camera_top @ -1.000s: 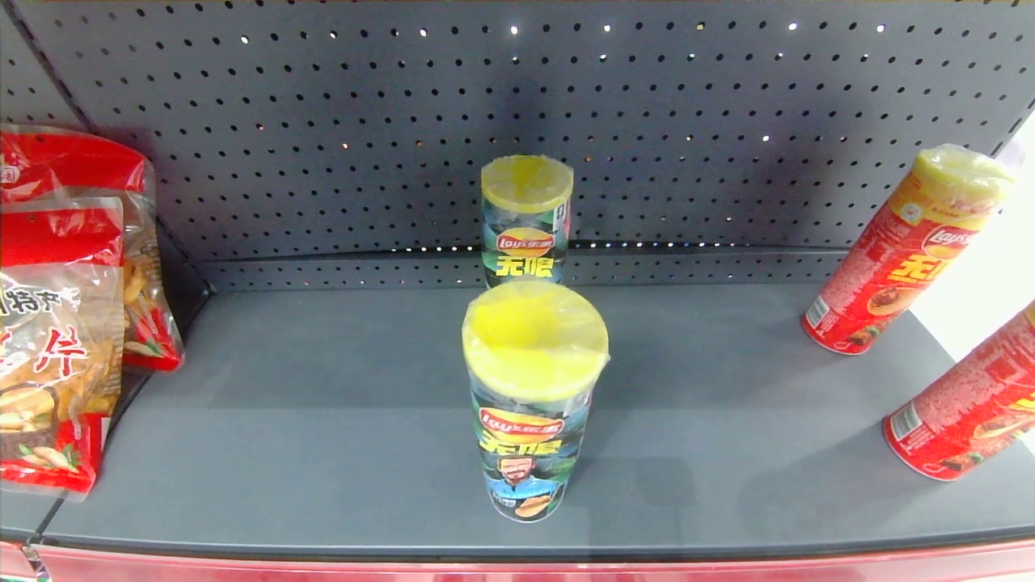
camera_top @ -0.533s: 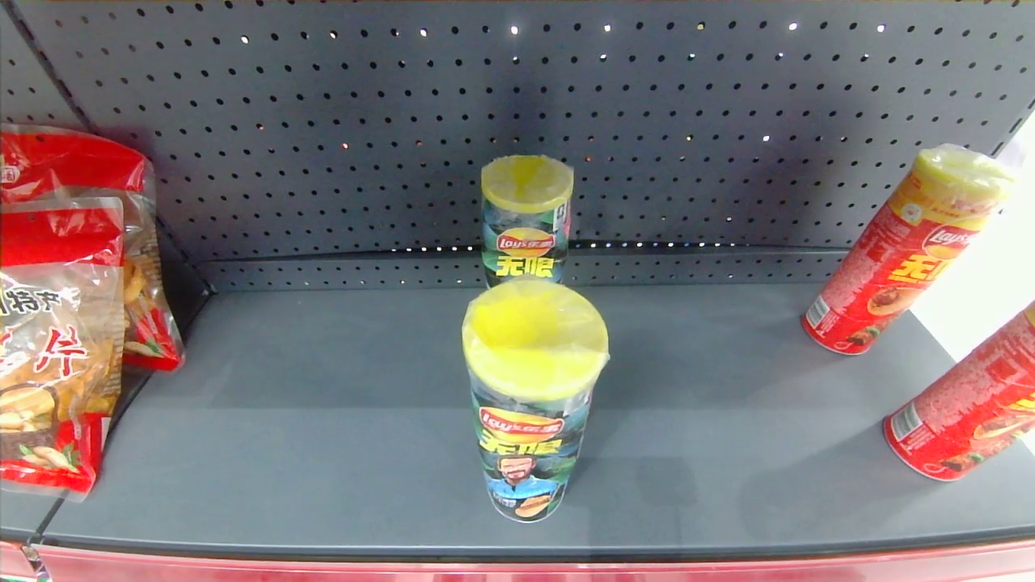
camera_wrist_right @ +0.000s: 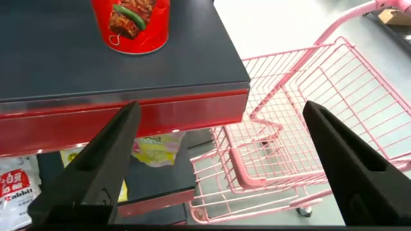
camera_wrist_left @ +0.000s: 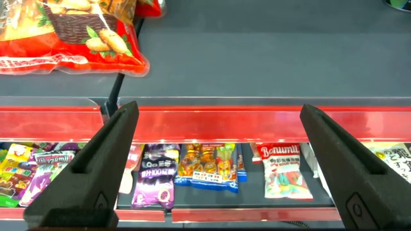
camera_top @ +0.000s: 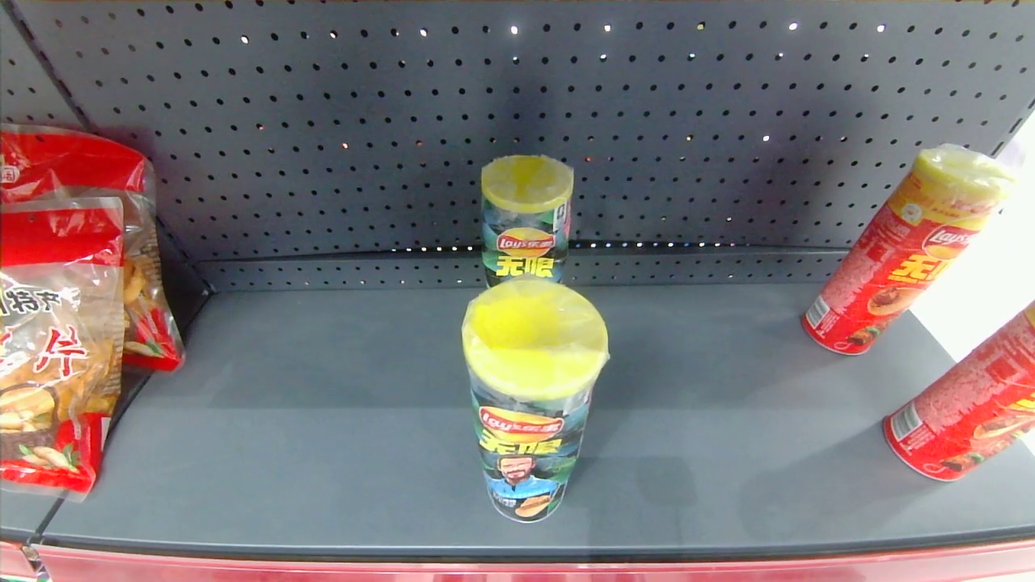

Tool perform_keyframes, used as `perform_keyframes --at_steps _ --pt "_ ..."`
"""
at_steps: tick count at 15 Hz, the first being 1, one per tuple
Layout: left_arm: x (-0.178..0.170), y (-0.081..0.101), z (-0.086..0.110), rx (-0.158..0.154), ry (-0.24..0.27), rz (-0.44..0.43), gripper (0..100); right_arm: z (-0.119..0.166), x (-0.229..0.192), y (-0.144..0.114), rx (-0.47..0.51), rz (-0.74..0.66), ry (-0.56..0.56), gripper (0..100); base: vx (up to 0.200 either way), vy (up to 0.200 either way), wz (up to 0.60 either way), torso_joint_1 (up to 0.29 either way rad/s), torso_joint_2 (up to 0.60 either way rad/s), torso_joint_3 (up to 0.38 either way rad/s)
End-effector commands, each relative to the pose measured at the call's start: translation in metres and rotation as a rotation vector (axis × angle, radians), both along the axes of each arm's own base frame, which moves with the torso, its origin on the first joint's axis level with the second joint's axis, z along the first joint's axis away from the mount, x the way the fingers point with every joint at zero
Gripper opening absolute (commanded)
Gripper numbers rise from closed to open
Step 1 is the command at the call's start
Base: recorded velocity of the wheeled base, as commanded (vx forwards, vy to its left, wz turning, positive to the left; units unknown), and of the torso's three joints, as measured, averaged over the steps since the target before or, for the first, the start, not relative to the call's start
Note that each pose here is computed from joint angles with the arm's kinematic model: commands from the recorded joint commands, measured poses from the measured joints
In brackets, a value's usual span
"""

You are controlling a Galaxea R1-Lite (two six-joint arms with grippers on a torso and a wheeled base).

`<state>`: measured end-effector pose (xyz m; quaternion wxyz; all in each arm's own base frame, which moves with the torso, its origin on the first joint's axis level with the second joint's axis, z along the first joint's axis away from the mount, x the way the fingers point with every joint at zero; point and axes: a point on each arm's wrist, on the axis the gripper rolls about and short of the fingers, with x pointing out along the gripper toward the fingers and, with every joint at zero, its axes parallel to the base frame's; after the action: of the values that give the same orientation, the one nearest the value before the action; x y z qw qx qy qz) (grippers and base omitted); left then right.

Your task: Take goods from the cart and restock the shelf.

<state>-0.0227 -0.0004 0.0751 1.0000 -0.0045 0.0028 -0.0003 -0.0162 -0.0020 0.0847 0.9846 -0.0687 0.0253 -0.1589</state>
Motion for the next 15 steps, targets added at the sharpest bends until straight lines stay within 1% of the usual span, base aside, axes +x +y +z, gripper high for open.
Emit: perform_keyframes --at_steps 1,4,7,15 --pt "0.0000 0.0000 0.0000 0.000 0.001 0.001 100 0.0000 0.0005 -0.0001 0.000 0.000 0.006 100 0.000 0.000 0.00 0.000 0.00 0.000" --pt "0.0000 0.0000 0.0000 0.000 0.001 -0.001 100 0.0003 0.0005 -0.0001 -0.001 0.000 0.002 100 0.000 0.000 0.00 0.000 0.00 0.000" --pt "0.0000 0.0000 0.0000 0.000 0.001 0.001 100 0.0054 0.0005 0.0000 -0.003 0.003 -0.049 100 0.000 0.000 0.00 0.000 0.00 0.000" --pt "0.0000 0.0000 0.0000 0.000 0.001 0.001 100 0.0070 0.0005 0.0001 -0.001 0.009 -0.066 100 0.000 0.000 0.00 0.000 0.00 0.000"
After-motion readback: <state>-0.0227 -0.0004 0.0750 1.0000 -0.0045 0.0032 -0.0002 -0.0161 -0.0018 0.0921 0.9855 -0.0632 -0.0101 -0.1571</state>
